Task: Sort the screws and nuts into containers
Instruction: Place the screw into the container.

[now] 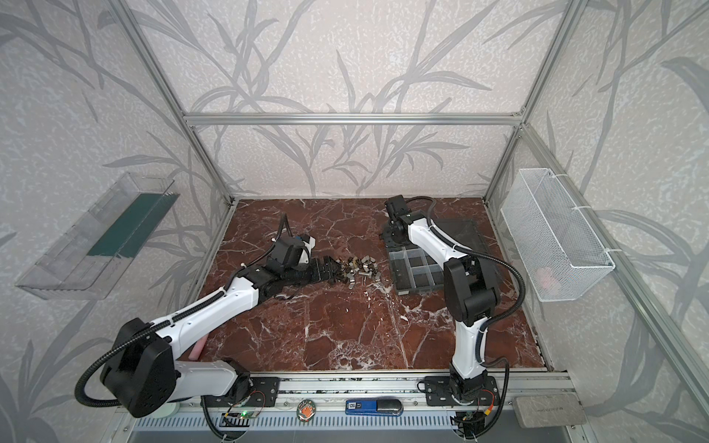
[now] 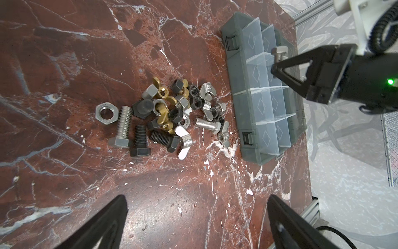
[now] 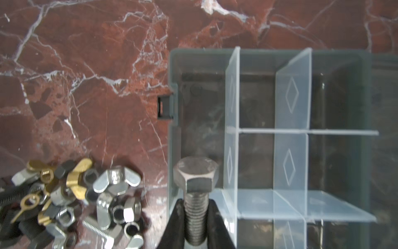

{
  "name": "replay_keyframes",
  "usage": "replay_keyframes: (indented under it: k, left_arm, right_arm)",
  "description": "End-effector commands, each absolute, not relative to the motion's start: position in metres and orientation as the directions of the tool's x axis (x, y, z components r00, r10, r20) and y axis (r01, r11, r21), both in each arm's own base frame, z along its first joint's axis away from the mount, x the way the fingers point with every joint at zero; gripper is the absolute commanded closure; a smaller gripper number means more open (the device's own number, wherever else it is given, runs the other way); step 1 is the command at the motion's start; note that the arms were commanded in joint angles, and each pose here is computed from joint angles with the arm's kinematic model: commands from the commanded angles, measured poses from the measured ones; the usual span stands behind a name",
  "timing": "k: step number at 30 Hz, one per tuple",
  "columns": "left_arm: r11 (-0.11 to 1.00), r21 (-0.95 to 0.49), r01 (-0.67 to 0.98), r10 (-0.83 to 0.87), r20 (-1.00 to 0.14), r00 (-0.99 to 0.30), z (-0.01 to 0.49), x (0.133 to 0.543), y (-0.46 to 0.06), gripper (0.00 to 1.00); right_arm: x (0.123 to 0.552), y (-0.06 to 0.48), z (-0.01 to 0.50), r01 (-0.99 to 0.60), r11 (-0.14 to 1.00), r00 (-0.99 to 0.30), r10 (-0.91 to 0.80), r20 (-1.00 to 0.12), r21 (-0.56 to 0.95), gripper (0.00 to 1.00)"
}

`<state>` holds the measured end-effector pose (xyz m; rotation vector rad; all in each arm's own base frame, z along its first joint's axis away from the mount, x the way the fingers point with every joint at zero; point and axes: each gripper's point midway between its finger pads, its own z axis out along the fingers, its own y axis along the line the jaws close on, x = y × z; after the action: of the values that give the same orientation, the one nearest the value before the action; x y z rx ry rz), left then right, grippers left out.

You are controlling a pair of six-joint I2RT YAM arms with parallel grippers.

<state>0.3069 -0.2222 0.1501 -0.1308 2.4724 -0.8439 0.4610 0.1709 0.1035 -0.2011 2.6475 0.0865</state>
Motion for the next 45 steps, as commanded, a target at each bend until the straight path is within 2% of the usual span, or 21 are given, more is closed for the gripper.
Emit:
replay_keyframes:
  k: [1, 17, 25, 28, 31, 37, 45]
  left_arm:
    - [0.816, -0.571, 0.091, -0.243, -0.482, -0.842, 0.163, 0.306, -0.217, 0.01]
    - [0.838, -0.539, 0.088, -0.230, -0.494, -0.838, 0.163, 0.307, -0.212, 0.01]
    - [0.854, -0.513, 0.086, -0.213, -0.495, -0.842, 0.165, 0.307, -0.209, 0.01]
    - [0.860, -0.503, 0.092, -0.204, -0.502, -0.841, 0.169, 0.308, -0.208, 0.01]
    - [0.868, -0.489, 0.091, -0.196, -0.505, -0.841, 0.170, 0.309, -0.206, 0.01]
    - [0.883, -0.461, 0.088, -0.180, -0.505, -0.844, 0.171, 0.306, -0.201, 0.01]
    - [0.920, -0.391, 0.038, -0.186, -0.518, -0.835, 0.172, 0.306, -0.184, 0.01]
  right_arm:
    - [0.466, 0.172, 0.091, -0.161, 0.987, -0.896, -0.136, -0.423, 0.023, 0.93]
    - [0.486, 0.159, 0.064, -0.138, 0.989, -0.913, -0.147, -0.380, -0.052, 0.90]
    - [0.491, 0.158, 0.068, -0.143, 0.988, -0.914, -0.152, -0.377, -0.052, 0.81]
    - [0.492, 0.158, 0.071, -0.141, 0.989, -0.913, -0.149, -0.380, -0.049, 0.79]
    - [0.492, 0.158, 0.074, -0.139, 0.989, -0.913, -0.147, -0.381, -0.048, 0.72]
    - [0.495, 0.157, 0.080, -0.134, 0.990, -0.914, -0.139, -0.380, -0.040, 0.69]
    - [0.486, 0.167, 0.127, -0.137, 0.989, -0.896, -0.102, -0.432, 0.050, 0.63]
